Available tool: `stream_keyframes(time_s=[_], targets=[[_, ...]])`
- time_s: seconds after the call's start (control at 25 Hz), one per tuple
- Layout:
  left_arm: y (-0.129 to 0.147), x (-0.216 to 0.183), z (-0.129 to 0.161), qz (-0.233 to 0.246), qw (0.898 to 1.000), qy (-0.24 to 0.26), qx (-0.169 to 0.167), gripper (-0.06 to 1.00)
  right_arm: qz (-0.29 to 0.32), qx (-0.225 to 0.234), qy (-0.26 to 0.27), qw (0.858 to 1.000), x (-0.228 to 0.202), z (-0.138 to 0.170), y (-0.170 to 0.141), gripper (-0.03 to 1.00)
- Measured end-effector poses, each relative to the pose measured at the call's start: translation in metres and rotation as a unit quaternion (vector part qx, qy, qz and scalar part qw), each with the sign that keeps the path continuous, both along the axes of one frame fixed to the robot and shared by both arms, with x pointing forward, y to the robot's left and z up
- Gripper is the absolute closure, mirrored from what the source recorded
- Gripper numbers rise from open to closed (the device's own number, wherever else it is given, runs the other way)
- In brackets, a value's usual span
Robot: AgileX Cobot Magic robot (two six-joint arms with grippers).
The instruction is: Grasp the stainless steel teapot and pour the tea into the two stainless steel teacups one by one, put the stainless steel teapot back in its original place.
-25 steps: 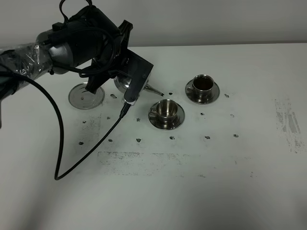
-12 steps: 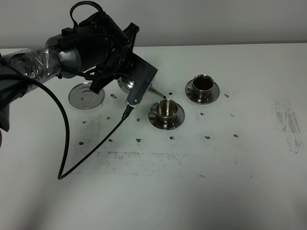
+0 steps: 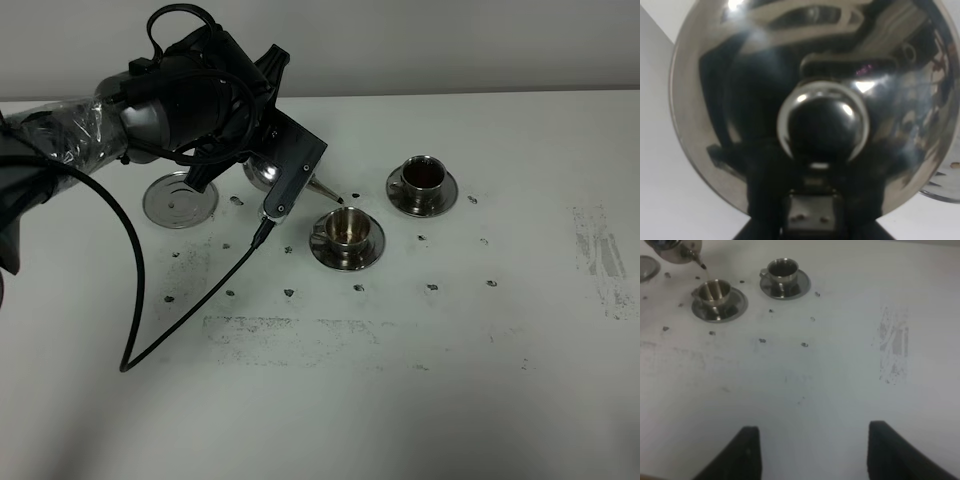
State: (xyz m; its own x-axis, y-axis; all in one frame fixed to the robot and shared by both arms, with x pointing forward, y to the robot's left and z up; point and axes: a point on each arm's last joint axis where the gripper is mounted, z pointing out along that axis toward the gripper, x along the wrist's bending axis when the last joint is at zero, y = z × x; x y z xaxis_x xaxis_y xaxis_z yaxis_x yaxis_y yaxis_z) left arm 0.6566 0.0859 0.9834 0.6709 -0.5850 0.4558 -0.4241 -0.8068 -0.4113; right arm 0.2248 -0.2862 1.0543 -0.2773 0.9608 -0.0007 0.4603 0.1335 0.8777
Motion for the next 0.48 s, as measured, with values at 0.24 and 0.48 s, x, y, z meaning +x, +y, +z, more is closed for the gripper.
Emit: stream_keyframes(time_s=[0.24,0.48], targets=[[0.0006,0.0006,0.0005,-0.003,1.000,-0.004,0.006,0.76,0.000,0.000,0.000,1.000,0.0000,0.0000,0.0000,0.51],[-0.0009,0.0001,0.0007,-0.006,1.000,-0.005,0.006,0.76,0.000,0.000,0.000,1.000,0.0000,0.0000,0.0000,0.51]])
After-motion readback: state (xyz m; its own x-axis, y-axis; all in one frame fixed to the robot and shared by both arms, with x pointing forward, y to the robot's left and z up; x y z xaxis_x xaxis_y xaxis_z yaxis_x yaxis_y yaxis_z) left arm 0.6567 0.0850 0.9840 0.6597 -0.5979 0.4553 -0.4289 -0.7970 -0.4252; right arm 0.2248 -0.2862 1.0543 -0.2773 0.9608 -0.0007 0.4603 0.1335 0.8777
